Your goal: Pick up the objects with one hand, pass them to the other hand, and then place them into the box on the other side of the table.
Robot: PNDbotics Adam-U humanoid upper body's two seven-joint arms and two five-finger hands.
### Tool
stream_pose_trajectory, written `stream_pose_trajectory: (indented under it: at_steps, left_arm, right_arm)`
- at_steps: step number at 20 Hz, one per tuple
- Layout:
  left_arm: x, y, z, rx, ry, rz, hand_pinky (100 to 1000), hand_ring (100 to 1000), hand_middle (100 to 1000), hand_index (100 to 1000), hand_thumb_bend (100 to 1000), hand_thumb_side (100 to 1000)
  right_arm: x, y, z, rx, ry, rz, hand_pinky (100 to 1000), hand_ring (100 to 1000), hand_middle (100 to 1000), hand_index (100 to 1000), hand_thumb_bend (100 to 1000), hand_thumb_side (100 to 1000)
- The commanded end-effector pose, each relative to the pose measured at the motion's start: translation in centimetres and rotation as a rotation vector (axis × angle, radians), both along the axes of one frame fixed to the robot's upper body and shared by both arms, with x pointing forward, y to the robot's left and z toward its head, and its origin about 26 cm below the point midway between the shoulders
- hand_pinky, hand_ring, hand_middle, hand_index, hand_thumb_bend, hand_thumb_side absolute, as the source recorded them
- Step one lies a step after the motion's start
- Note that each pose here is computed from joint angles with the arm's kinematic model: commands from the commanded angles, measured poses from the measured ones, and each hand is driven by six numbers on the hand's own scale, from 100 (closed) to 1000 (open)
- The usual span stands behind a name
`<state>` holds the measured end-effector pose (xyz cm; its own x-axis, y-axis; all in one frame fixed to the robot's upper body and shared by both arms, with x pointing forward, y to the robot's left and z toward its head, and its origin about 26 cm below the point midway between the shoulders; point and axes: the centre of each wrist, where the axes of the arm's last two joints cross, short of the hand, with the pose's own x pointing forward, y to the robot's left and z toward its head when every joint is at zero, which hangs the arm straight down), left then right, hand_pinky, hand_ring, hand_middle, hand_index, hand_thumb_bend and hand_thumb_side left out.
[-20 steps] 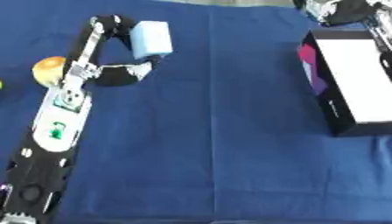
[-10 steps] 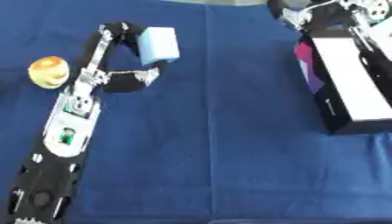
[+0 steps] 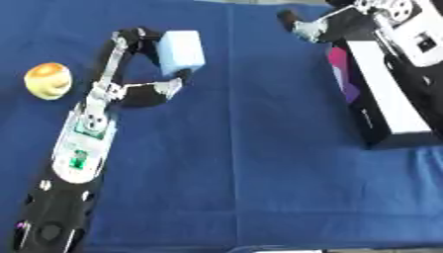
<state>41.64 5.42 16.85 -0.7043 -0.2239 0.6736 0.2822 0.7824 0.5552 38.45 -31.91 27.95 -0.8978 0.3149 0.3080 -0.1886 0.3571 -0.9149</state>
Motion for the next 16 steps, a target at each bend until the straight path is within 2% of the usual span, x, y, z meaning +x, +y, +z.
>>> stream_pose_trajectory:
  at_steps: [1,10,16]
  left_arm:
    - [-0.3,-0.6,0.8,-0.021,-0.022,-0.017,731,453,363,546,100,144]
    - [-0.6,-1.7,-0.3,-0.040,0.017,-0.037,731,451,361,546,100,171]
    - [-0.8,-2.5,-1.2,-0.039,0.040,-0.054,731,450,360,546,100,176]
  right_arm:
    - [-0.2,0.0,1.1,-0.066,-0.044,0.005,901,1000,1000,1000,100,201]
    - [0.1,0.2,1.0,-0.194,-0.084,0.019,905,1000,1000,1000,100,201]
    - [0.5,0.1,0.8,-0.222,-0.102,-0.002,906,1000,1000,1000,100,194]
